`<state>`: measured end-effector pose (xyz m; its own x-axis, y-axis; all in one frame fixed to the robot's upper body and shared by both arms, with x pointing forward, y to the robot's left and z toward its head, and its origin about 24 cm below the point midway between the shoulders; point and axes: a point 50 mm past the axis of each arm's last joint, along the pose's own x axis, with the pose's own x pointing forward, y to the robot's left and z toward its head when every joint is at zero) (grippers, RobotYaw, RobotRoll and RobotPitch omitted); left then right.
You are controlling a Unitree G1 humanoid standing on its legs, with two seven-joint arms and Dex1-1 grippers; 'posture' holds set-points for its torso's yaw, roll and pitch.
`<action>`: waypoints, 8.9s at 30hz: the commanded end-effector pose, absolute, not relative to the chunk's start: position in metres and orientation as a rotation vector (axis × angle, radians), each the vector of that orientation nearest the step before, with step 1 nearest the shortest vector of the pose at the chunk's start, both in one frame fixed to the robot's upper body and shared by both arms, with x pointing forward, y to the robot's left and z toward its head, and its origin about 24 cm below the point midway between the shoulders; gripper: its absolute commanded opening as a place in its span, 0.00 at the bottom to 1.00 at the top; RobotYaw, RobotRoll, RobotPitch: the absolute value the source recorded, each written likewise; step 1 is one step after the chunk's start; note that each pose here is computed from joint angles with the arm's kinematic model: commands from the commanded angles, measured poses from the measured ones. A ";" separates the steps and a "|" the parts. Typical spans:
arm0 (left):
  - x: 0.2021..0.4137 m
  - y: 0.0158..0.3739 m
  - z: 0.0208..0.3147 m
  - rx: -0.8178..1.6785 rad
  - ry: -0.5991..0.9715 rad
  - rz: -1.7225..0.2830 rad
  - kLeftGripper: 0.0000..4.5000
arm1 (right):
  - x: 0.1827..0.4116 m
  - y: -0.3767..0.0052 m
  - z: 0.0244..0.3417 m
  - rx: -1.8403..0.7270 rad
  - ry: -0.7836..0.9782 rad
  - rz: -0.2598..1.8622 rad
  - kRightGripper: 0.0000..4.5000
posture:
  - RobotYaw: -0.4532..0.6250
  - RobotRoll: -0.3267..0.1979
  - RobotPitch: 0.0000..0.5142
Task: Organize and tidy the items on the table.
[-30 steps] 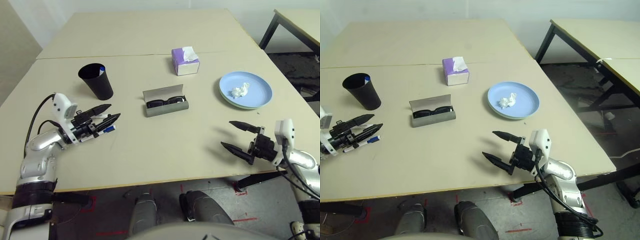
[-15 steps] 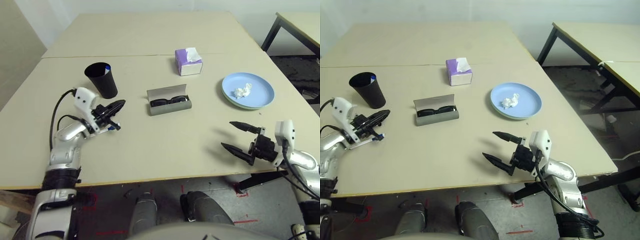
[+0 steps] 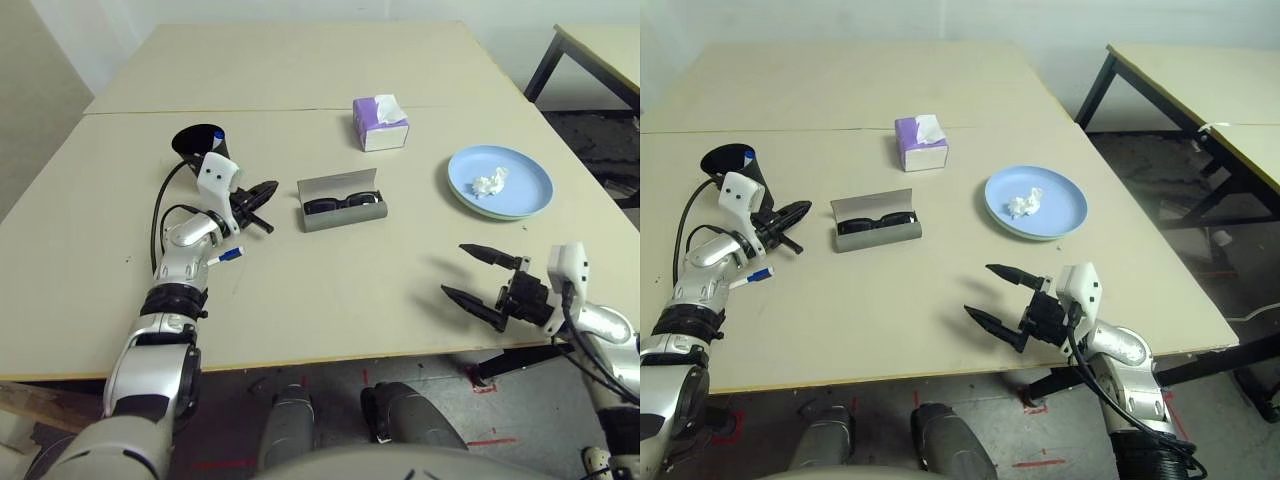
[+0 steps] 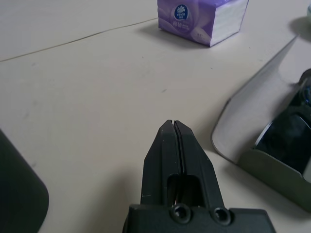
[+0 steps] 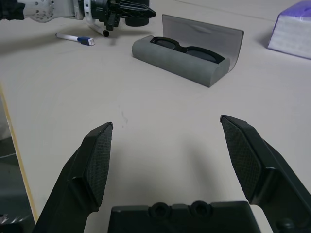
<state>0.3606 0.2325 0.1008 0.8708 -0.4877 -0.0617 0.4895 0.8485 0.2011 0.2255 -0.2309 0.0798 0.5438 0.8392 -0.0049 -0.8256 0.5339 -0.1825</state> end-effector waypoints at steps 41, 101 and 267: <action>0.359 0.196 0.080 0.311 0.126 -0.840 0.01 | 0.221 -0.229 0.090 -0.165 -0.101 0.959 1.00 | 0.26 0.62 0.23; 0.266 0.314 0.191 0.793 0.534 -1.098 0.91 | 0.239 -0.198 0.084 -0.252 -0.104 1.266 1.00 | 0.39 0.62 0.25; 0.364 0.276 0.179 0.118 -0.322 -0.231 0.93 | 0.224 -0.152 0.101 -0.040 -0.122 1.142 1.00 | 0.36 0.62 0.27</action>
<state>0.3657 0.2746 0.1811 0.9220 -0.2449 0.3000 0.2039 0.9655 0.1617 0.2253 -0.1553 0.1000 0.4237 0.9024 0.0789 -0.8976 0.4300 -0.0975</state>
